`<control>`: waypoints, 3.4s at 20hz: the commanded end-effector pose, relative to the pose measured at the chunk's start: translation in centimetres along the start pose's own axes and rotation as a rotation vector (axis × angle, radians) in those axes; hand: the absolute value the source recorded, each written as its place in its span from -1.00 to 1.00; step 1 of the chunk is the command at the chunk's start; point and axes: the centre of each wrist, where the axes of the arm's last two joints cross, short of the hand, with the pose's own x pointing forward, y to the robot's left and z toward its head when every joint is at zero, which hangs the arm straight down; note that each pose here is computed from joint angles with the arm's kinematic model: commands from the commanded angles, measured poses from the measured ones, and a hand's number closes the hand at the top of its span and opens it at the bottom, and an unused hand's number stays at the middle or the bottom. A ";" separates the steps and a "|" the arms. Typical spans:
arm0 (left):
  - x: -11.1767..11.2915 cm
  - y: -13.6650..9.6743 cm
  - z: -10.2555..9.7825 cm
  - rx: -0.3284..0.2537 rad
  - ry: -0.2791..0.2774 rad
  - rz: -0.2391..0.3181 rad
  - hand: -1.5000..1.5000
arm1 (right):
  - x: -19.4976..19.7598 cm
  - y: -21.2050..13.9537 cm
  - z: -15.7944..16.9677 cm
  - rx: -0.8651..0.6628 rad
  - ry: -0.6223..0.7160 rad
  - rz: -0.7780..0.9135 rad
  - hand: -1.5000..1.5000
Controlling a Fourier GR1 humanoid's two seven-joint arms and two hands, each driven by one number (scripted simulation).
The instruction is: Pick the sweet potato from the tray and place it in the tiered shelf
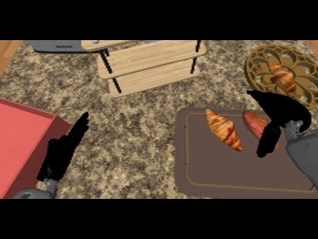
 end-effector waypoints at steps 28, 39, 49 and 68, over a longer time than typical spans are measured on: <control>-0.1 2.7 0.1 -0.008 0.006 0.012 0.00 | -2.0 3.7 -4.3 -0.035 0.112 0.158 -1.00; -0.3 -1.0 0.3 -0.015 -0.013 0.000 0.00 | -2.1 6.8 -7.0 -0.019 -0.018 0.145 1.00; 0.7 2.1 0.1 0.001 -0.007 -0.011 0.00 | -2.4 4.7 -5.4 -0.195 -0.002 0.156 1.00; 1.6 1.3 0.0 -0.002 -0.005 -0.010 0.00 | 9.7 -2.7 12.6 -0.712 -0.257 -0.295 1.00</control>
